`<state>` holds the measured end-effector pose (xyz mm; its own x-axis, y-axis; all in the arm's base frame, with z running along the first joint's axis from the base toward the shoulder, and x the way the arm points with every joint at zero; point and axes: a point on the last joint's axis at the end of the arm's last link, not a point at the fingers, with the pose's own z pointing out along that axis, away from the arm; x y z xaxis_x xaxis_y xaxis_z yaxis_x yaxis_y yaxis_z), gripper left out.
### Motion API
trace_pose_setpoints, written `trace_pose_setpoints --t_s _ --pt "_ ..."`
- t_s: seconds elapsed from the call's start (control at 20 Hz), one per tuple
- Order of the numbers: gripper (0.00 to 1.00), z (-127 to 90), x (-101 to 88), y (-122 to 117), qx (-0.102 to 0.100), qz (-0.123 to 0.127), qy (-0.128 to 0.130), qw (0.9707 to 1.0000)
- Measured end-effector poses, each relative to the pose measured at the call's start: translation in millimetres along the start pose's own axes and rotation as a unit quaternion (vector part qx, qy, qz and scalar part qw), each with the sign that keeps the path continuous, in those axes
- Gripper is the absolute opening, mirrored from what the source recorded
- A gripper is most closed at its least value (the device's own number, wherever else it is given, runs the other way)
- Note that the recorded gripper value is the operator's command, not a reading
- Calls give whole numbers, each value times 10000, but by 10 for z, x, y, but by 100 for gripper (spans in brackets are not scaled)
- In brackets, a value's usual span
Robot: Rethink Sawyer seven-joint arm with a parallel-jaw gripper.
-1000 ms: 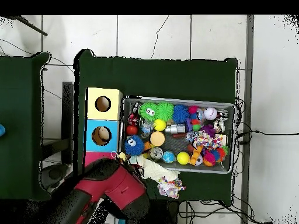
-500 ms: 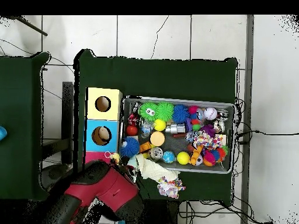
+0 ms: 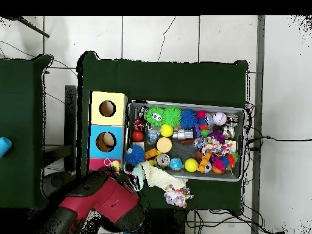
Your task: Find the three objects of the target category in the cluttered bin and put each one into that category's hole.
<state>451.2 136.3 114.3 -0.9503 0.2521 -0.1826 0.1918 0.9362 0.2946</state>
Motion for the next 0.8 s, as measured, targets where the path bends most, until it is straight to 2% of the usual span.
trace_pose_setpoints --t_s 0.25,0.55,0.8 --pt "0 9 57 35 -68 37 38 10000" --pt "0 84 294 0 -134 299 173 9993" --pt "0 102 333 18 -183 412 121 9989"
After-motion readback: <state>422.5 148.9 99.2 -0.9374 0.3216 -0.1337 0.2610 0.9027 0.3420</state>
